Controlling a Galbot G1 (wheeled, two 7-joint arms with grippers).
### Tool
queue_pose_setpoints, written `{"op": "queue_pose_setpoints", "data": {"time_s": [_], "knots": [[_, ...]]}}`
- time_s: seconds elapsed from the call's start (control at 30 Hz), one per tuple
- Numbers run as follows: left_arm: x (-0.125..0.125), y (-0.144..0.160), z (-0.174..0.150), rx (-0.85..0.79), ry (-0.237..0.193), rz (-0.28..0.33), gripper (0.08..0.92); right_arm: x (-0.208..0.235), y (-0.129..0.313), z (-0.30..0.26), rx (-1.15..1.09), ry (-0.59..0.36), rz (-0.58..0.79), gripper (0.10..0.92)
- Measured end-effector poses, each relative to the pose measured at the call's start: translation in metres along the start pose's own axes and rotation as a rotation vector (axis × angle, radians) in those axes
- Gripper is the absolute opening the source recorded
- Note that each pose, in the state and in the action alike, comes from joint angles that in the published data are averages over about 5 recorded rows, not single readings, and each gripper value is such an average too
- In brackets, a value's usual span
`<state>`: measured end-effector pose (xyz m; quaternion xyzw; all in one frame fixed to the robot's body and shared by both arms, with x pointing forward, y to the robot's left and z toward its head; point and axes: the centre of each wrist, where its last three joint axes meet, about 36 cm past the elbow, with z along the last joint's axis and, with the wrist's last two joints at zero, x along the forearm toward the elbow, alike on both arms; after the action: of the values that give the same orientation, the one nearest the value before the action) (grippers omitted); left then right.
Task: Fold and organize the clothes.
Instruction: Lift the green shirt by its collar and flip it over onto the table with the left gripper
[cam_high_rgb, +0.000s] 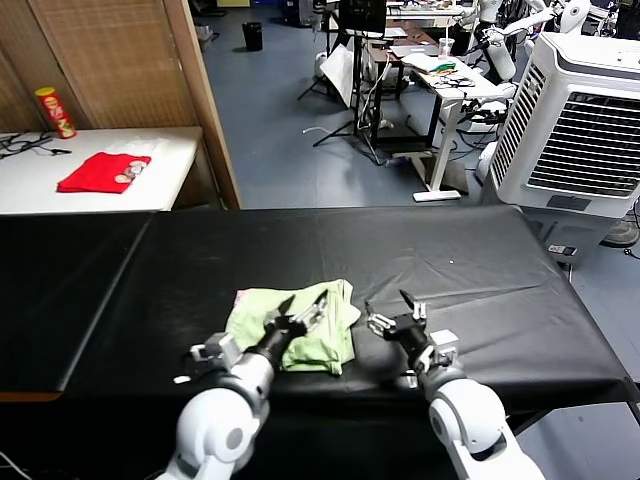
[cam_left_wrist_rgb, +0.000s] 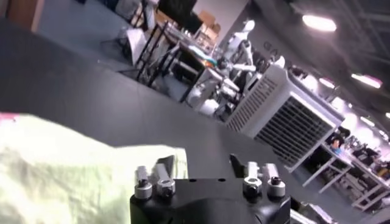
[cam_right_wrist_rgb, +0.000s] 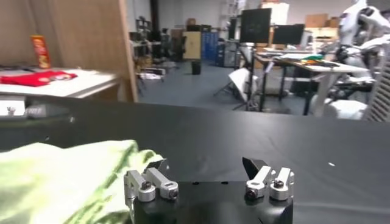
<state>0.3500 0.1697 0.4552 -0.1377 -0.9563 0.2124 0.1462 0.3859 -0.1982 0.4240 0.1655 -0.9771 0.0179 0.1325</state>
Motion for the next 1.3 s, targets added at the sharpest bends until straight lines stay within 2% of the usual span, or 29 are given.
{"op": "queue_pose_setpoints", "data": {"time_s": [0.27, 0.43, 0.63, 0.9, 1.3], "knots": [[0.021, 0.05, 0.0, -0.12, -0.027, -0.155, 0.798, -0.03, 0.027, 0.011, 0.086, 0.014, -0.082, 0.798], [0.028, 0.067, 0.004, -0.116, -0.022, -0.204, 0.798, -0.037, 0.038, 0.028, 0.192, 0.052, -0.052, 0.798], [0.03, 0.083, 0.006, -0.021, -0.019, -0.213, 0.798, -0.035, 0.042, 0.025, 0.178, -0.007, -0.005, 0.798], [0.032, 0.102, 0.006, 0.185, -0.01, -0.198, 0.798, -0.019, 0.037, 0.006, 0.074, -0.102, -0.011, 0.798], [0.027, 0.119, 0.013, 0.45, 0.029, -0.156, 0.798, -0.002, 0.037, -0.003, 0.063, -0.138, -0.011, 0.798]]}}
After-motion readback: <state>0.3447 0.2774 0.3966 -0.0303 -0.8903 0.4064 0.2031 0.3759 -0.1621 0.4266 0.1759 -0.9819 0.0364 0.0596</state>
